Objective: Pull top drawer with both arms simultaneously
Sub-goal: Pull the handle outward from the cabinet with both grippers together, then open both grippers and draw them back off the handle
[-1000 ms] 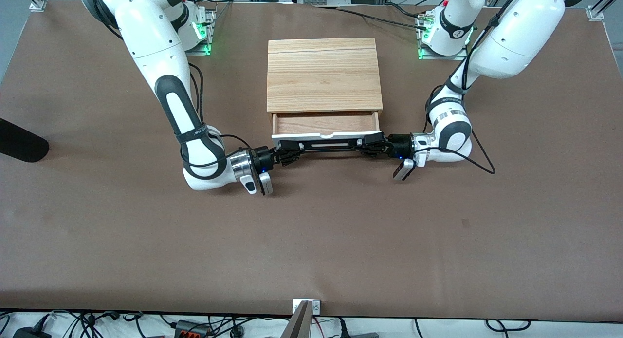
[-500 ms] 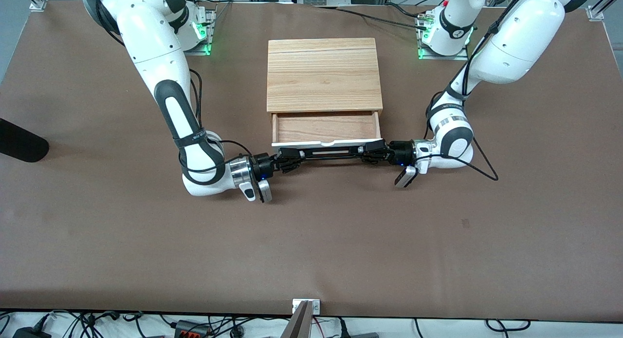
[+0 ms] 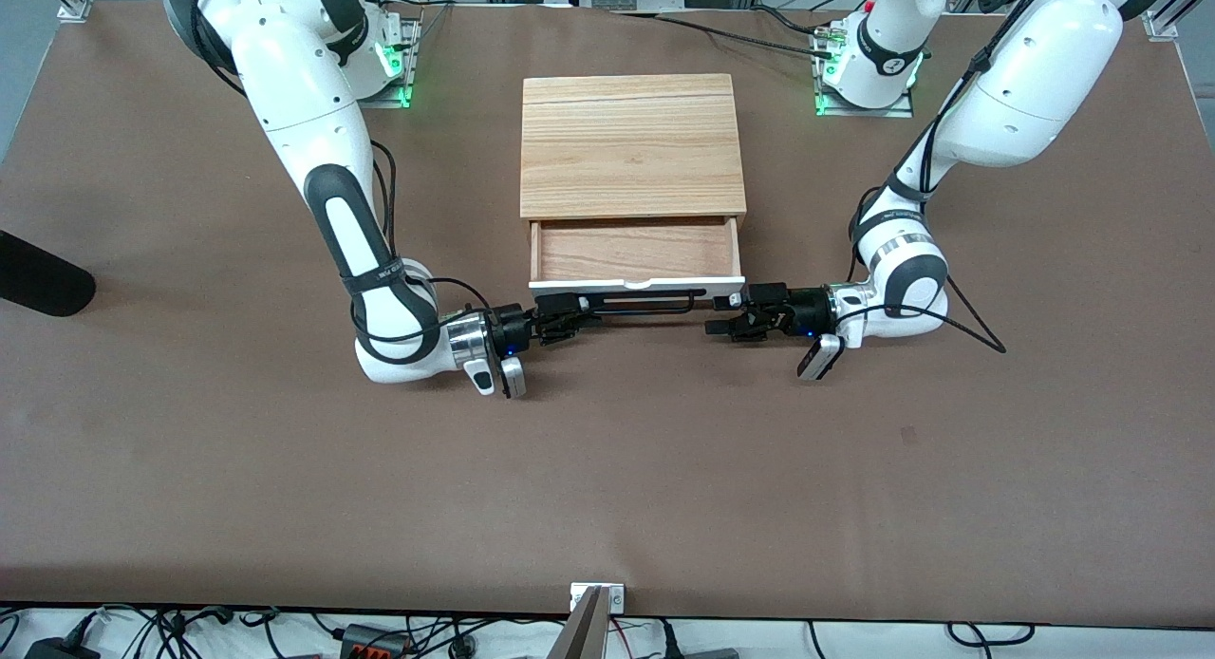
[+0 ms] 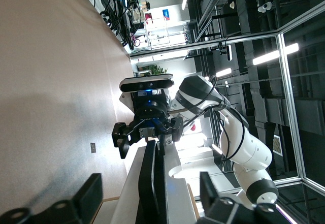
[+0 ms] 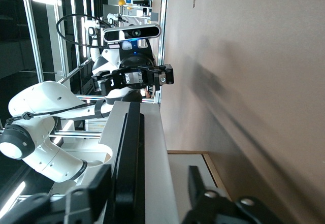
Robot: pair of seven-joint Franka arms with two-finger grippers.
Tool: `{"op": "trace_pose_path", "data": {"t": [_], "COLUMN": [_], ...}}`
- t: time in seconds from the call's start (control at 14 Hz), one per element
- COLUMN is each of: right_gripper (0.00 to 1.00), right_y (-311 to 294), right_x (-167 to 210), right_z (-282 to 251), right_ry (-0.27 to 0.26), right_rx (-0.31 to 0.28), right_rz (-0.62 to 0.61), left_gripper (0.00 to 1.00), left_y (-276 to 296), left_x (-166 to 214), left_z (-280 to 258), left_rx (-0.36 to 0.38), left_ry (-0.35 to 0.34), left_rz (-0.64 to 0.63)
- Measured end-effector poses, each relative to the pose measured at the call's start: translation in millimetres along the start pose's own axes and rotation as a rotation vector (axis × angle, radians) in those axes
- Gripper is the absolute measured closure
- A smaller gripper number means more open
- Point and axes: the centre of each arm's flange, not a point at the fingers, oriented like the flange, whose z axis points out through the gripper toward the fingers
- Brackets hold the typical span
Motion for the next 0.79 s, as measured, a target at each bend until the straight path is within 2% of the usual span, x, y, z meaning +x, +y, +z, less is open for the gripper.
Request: {"op": "trace_pose_path", "data": {"t": [0.07, 0.14, 0.21, 0.36, 0.57, 0.79], "right_gripper": [0.14, 0.03, 0.00, 0.00, 0.00, 0.00], "right_y": [-0.4, -1.1, -2.1, -5.0, -20.8, -56.1], "right_x": [0.5, 1.1, 1.9, 5.1, 18.6, 39.8], "right_z": [-0.1, -0.1, -0.2, -2.5, -12.2, -33.3], "right_ry": [0.001, 0.001, 0.001, 0.006, 0.023, 0.052], "right_rx": [-0.001, 0.000, 0.000, 0.000, 0.003, 0.003], "right_rz": [-0.001, -0.003, -0.006, -0.012, -0.024, -0.037], "left_gripper": [0.00, 0.00, 0.00, 0.00, 0.00, 0.00], "left_y": [0.4, 0.9, 1.6, 4.2, 22.2, 50.6], "left_x": [0.6, 1.6, 3.0, 6.5, 32.3, 70.9], "left_z": [0.1, 0.1, 0.1, -0.3, -13.1, -43.7], "left_rx": [0.000, -0.001, -0.001, 0.002, 0.053, 0.150], "left_ry": [0.000, 0.000, 0.001, -0.012, -0.145, -0.263], "left_rz": [0.002, 0.006, 0.010, 0.027, 0.131, 0.176]}}
